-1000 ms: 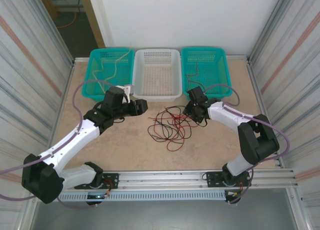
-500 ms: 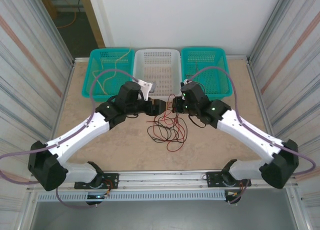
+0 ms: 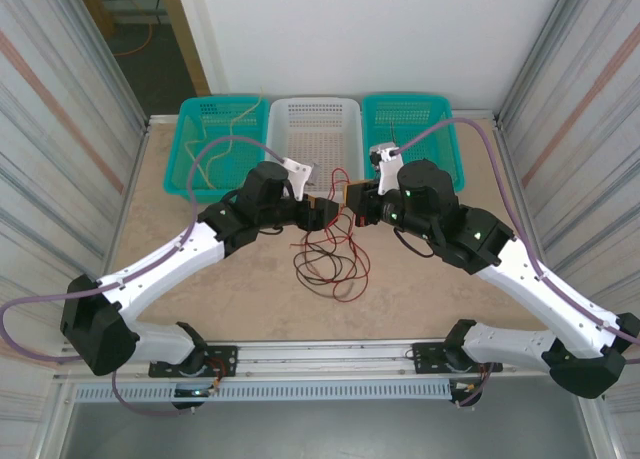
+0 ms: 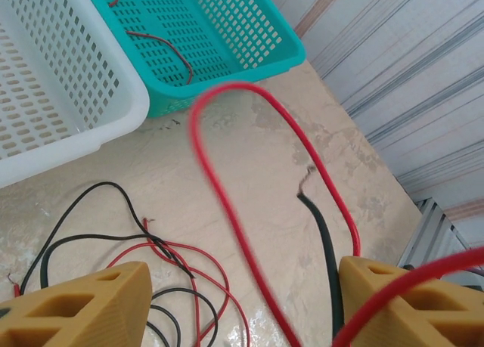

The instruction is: Untangle the cables

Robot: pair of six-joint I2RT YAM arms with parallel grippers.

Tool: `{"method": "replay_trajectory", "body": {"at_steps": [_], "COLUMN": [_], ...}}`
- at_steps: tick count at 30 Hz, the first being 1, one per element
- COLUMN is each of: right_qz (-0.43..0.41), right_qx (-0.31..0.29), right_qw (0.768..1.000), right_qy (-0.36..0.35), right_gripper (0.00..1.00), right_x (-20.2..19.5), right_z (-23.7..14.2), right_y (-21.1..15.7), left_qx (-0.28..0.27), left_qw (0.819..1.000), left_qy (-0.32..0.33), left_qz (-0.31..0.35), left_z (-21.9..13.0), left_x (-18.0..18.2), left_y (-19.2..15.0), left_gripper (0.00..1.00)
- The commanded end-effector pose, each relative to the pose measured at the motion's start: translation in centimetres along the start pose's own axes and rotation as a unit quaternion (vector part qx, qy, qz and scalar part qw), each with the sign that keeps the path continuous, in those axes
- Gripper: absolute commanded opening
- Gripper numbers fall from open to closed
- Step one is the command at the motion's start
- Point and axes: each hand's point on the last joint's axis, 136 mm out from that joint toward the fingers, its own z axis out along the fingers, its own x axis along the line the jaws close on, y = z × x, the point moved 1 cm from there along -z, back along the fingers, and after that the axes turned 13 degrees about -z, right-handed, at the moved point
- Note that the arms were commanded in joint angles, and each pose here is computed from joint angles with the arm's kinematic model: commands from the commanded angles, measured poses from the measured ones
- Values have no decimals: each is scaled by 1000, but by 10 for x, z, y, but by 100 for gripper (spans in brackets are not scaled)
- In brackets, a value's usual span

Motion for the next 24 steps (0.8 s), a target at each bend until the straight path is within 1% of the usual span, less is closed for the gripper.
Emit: {"method": "replay_trajectory", "body": {"at_steps": [1, 3, 6, 10, 12, 14, 15, 17, 20, 22, 24], "right_qz": [-23, -34, -49, -66, -72, -72, -73, -72, -71, -70, -66], "right_qx": [-62, -81, -105, -136, -144, -145, -146, -147, -146, -146, -149], "right_qw": [998, 996, 993, 988, 986, 985, 985, 985, 985, 985, 985], "right_qy": [18, 9, -5, -40, -52, -60, -61, -58, -59, -59, -54], "right_gripper": [0, 0, 0, 0, 0, 0, 0, 0, 0, 0, 0], "right_x": [11, 9, 7, -4, -8, -11, -12, -13, -14, -15, -14], "right_z": [-24, -36, -53, -71, -75, -76, -75, -74, -72, -71, -72], "right_y": [41, 52, 68, 85, 92, 96, 98, 100, 101, 102, 103], "left_qx": [20, 25, 29, 41, 43, 45, 47, 39, 7, -9, -24], "left_qw": [999, 998, 998, 996, 995, 994, 995, 997, 999, 1000, 998], "left_qy": [27, 44, 51, 65, 70, 72, 59, 27, 3, -17, -54], "left_qz": [-12, -23, -37, -53, -59, -63, -61, -53, -32, -17, -1], "left_z": [9, 9, 7, 9, 10, 12, 12, 8, -7, -19, -31], "left_x": [18, 30, 40, 53, 58, 60, 55, 40, 24, 12, -6], "left_y": [-17, -26, -39, -54, -58, -59, -59, -53, -37, -28, -23], "left_gripper": [62, 59, 58, 54, 51, 50, 50, 54, 62, 64, 66]}}
